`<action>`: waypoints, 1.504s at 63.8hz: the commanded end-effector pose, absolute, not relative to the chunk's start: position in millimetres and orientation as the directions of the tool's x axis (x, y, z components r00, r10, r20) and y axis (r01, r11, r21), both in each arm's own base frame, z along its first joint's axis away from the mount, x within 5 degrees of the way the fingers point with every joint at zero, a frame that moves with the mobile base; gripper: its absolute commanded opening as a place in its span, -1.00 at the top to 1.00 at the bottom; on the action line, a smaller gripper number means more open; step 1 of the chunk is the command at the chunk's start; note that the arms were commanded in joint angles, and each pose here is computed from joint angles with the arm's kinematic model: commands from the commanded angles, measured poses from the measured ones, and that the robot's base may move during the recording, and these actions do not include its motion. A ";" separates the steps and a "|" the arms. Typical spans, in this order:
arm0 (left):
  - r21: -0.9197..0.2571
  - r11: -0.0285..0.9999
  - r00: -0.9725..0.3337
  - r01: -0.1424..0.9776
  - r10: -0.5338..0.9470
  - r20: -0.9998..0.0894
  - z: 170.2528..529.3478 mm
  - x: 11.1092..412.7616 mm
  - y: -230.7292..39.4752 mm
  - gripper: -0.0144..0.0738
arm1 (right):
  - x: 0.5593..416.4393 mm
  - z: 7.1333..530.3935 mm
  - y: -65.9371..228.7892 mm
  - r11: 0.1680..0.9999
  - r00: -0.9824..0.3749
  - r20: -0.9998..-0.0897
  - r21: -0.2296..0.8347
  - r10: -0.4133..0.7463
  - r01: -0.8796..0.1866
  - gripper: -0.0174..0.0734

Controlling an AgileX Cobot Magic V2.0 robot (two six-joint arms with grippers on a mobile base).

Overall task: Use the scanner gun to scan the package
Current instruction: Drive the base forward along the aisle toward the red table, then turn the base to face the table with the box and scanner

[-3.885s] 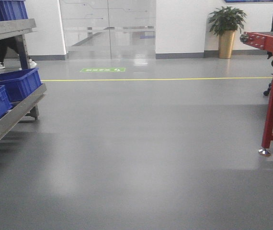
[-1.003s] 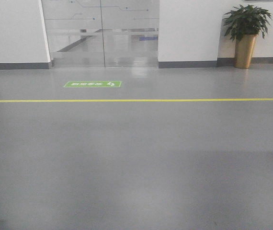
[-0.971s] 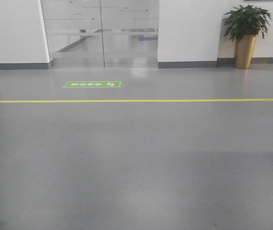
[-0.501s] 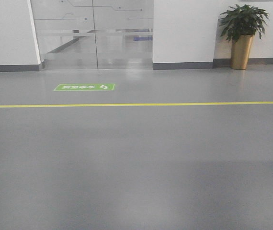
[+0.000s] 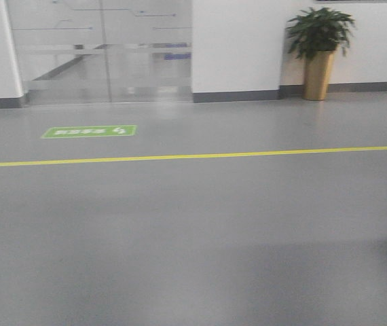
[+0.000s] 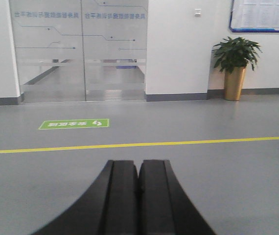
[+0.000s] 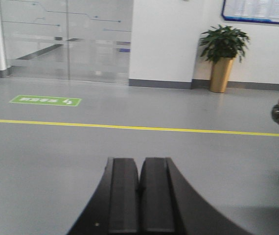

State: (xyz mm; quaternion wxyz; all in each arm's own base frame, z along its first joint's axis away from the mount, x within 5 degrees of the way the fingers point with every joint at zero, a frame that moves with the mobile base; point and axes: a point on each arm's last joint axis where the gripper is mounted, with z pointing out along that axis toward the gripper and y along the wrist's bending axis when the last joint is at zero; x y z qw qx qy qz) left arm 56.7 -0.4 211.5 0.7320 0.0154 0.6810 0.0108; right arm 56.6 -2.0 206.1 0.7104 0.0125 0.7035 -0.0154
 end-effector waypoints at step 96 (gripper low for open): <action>0.033 0.999 0.099 0.003 0.032 -0.995 214.2 56.0 -0.3 0.92 | 56.4 207.9 -2.3 0.999 0.028 -1.000 -0.001 -0.002 0.044 0.99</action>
